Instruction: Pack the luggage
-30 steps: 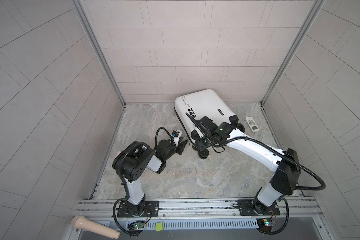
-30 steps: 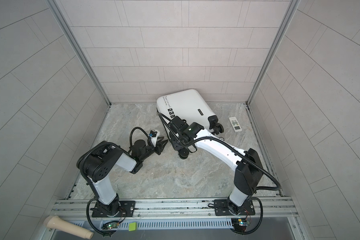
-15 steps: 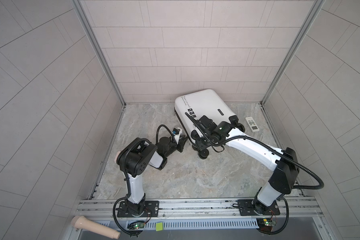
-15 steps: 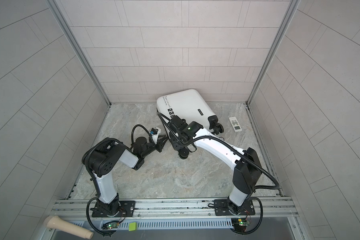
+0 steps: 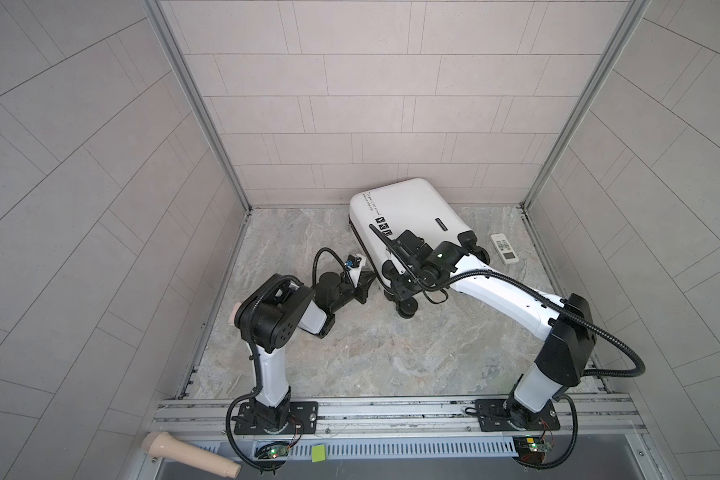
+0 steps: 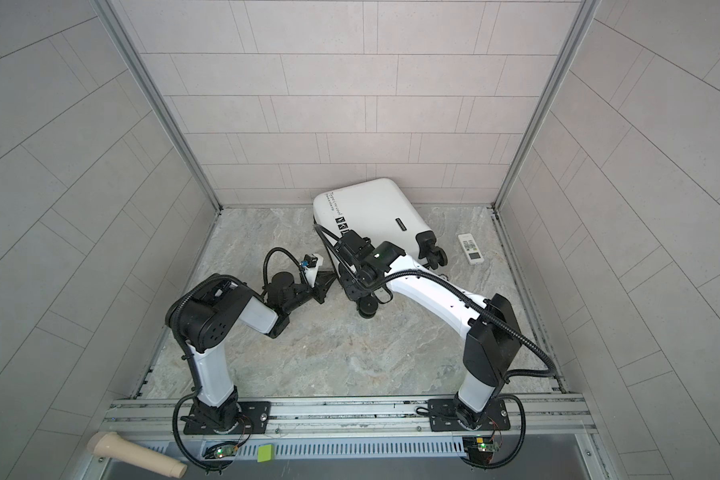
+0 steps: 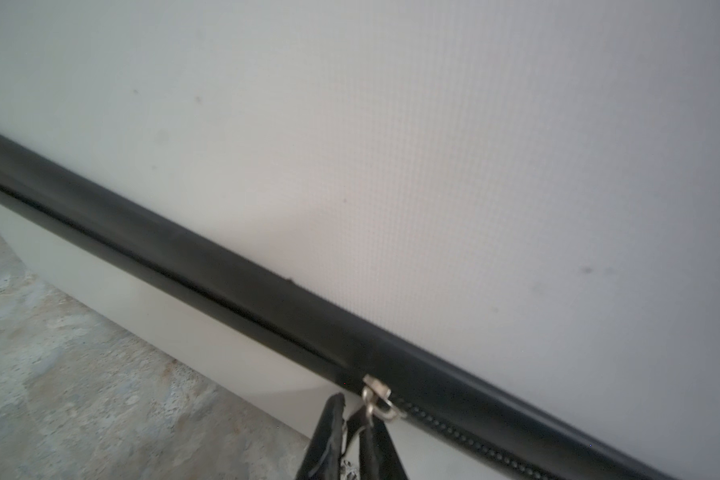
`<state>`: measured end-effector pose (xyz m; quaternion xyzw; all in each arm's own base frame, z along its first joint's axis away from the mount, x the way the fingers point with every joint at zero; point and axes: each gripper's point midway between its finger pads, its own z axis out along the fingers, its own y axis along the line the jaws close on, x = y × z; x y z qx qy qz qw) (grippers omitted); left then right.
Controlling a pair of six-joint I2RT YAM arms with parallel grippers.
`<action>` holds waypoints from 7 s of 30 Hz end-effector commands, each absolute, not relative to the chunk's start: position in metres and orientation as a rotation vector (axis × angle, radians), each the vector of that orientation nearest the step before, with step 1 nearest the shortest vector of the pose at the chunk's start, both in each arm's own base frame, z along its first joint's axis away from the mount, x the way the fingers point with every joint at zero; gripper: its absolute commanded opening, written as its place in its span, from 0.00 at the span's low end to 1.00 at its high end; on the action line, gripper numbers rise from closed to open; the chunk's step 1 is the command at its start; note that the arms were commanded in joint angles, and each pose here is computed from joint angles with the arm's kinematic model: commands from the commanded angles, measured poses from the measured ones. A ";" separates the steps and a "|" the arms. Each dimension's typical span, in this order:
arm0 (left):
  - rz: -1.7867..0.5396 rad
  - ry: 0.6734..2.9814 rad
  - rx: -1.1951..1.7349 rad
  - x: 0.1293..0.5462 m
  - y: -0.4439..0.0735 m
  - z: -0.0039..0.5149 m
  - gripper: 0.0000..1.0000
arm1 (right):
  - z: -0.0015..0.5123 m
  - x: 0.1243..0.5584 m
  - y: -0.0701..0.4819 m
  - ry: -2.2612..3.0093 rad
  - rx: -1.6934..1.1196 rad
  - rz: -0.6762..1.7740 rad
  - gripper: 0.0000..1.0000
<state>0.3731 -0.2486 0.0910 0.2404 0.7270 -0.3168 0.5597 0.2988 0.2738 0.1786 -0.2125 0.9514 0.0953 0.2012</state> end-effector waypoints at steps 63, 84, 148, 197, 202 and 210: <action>-0.850 1.792 0.755 0.279 -0.289 0.118 0.00 | 0.255 0.369 0.311 2.323 -0.527 0.308 0.00; -0.781 1.791 0.686 0.278 -0.282 0.108 0.00 | 0.215 0.351 0.302 2.424 -0.479 0.348 0.55; -0.680 1.670 0.556 0.320 -0.289 0.108 0.12 | 0.231 0.305 0.235 2.448 -0.383 0.329 0.75; -0.758 1.632 0.543 0.299 -0.284 0.132 0.00 | 0.176 0.320 0.286 2.534 -0.408 0.313 0.57; -0.763 1.634 0.586 0.294 -0.289 0.132 0.00 | 0.188 0.322 0.291 2.514 -0.400 0.351 0.29; -0.780 1.622 0.645 0.287 -0.298 0.137 0.00 | 0.218 0.324 0.304 2.465 -0.440 0.418 0.08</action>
